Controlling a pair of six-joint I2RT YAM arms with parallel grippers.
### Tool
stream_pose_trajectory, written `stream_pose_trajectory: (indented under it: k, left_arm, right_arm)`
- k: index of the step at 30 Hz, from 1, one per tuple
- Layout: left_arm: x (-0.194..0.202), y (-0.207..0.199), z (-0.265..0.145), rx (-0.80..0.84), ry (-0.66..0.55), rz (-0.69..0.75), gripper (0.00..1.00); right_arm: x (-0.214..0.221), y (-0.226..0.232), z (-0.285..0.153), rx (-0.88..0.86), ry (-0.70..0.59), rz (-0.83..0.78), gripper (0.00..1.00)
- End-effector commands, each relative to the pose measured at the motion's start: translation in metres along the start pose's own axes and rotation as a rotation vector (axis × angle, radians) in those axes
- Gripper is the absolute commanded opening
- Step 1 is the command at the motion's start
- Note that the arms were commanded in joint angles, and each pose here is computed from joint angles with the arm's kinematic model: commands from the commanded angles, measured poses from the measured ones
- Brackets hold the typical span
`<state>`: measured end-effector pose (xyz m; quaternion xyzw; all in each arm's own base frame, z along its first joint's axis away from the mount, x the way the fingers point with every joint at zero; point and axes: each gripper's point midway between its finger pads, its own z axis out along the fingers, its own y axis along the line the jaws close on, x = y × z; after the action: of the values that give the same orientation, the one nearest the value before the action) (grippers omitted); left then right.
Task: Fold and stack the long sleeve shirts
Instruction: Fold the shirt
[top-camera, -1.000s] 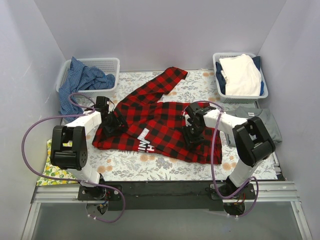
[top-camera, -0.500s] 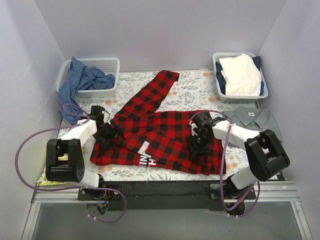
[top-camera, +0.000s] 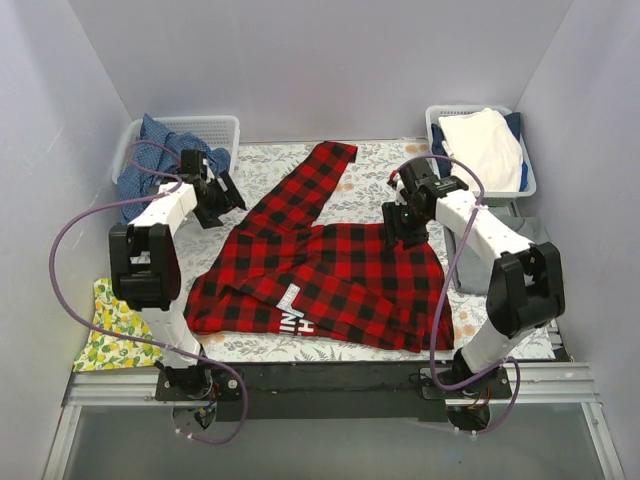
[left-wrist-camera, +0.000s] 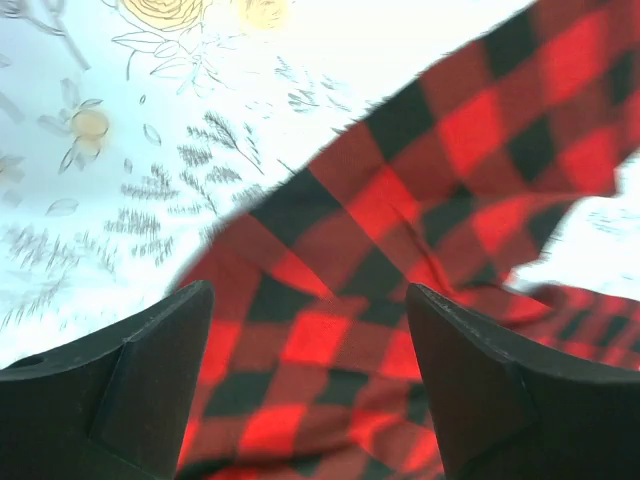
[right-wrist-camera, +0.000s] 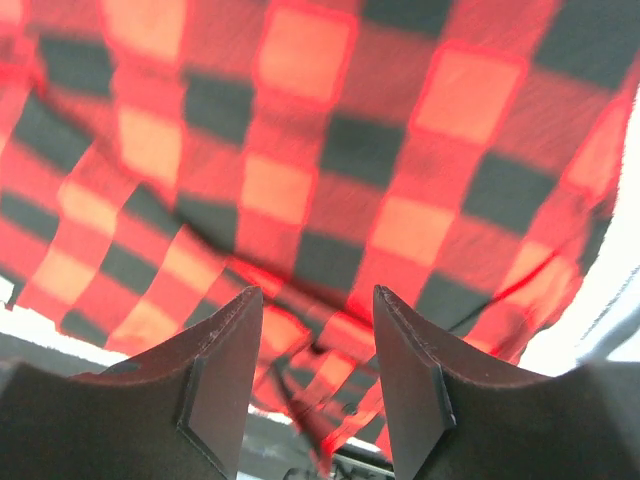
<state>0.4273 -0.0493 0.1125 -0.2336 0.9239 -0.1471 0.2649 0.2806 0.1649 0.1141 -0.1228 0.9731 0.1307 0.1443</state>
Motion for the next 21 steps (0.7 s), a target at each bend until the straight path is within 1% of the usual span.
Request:
stream_pose_trajectory:
  k: [1,5,8,9,10,13,17,19,21]
  left_arm:
    - [-0.01,-0.004,0.029,0.036,0.013,0.07,0.77]
    - [-0.005,0.006,0.053,0.008,0.045,0.101,0.76]
    - [0.019,0.003,0.068,-0.029,0.085,0.178,0.77]
    - [0.033,0.008,0.076,-0.08,0.099,0.214,0.77]
    - [0.05,0.018,0.086,-0.138,0.128,0.245,0.74]
    - [0.056,0.024,0.089,-0.192,0.125,0.267,0.7]
    - [0.058,0.041,0.095,-0.283,0.131,0.258,0.67]
    - [0.06,0.047,0.101,-0.312,0.137,0.255,0.63]
    - [0.06,0.049,0.105,-0.326,0.14,0.252,0.53]
  right_arm:
    - [-0.046,-0.032,0.002,0.018,-0.062,0.059,0.56]
    - [-0.075,-0.055,0.009,-0.001,-0.11,0.136,0.56]
    - [-0.085,-0.059,0.015,-0.01,-0.109,0.144,0.56]
    - [-0.087,-0.061,0.02,-0.01,-0.102,0.145,0.56]
    - [-0.086,-0.067,0.028,0.007,-0.086,0.17,0.56]
    - [-0.082,-0.075,0.034,0.035,-0.074,0.201,0.56]
    - [-0.079,-0.085,0.044,0.063,-0.064,0.219,0.57]
    - [-0.08,-0.092,0.045,0.091,-0.066,0.217,0.57]
    - [-0.081,-0.099,0.05,0.123,-0.065,0.208,0.58]
